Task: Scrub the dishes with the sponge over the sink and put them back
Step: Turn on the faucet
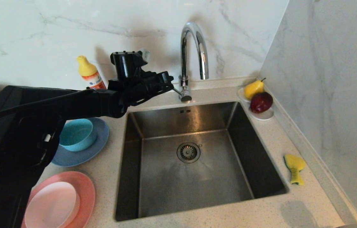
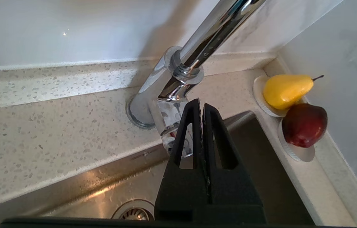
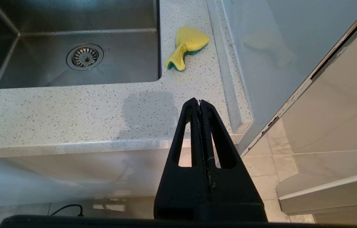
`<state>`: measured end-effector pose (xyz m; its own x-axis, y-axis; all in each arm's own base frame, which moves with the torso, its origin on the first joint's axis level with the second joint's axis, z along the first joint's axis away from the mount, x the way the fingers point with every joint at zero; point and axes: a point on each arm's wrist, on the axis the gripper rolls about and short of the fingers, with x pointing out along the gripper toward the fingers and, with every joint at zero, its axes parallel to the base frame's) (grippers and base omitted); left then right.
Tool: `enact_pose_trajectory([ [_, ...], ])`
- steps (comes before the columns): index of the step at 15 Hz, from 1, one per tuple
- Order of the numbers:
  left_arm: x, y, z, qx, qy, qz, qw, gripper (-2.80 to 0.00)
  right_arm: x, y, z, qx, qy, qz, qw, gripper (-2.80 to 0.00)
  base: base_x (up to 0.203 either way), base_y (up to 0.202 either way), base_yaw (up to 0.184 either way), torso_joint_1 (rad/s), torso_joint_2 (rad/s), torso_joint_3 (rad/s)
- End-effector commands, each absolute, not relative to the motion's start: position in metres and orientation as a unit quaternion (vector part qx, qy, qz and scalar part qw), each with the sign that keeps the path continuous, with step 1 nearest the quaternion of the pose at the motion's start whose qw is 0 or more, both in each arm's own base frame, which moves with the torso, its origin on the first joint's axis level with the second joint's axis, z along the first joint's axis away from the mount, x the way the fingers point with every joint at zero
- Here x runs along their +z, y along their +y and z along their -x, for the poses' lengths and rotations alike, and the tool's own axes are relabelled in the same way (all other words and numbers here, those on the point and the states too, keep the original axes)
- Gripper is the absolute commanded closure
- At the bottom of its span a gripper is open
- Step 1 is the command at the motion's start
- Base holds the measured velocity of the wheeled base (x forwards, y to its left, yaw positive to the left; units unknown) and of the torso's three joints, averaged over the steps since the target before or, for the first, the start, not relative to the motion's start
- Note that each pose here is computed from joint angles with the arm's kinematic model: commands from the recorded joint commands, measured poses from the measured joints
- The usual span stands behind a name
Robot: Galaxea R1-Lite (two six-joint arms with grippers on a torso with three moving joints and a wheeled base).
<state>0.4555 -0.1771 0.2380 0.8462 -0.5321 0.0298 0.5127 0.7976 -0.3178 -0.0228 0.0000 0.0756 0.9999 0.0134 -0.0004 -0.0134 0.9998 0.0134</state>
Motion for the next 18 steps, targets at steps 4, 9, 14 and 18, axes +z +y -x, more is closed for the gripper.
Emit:
enact_pose_trajectory([
  [4, 0.226, -0.179, -0.461, -0.273, 0.039, 0.158, 0.948, 0.00, 0.076, 0.000, 0.023, 0.007, 0.000, -0.007, 1.000, 0.00, 0.000, 0.000, 0.000, 0.000, 0.00, 0.000],
  [9, 0.218, -0.180, -0.465, -0.271, 0.045, 0.156, 0.949, 0.00, 0.076, 0.000, 0.023, 0.007, -0.001, -0.007, 1.000, 0.00, 0.000, 0.000, 0.000, 0.000, 0.00, 0.000],
  [14, 0.217, -0.180, -0.466, -0.261, 0.044, 0.155, 0.952, 0.00, 0.075, 0.000, 0.023, 0.007, 0.000, -0.007, 1.000, 0.00, 0.000, 0.000, 0.000, 0.000, 0.00, 0.000],
  [18, 0.219, -0.179, -0.465, -0.261, 0.042, 0.155, 0.952, 0.00, 0.076, 0.000, 0.023, 0.007, 0.000, -0.007, 1.000, 0.00, 0.000, 0.000, 0.000, 0.000, 0.00, 0.000],
])
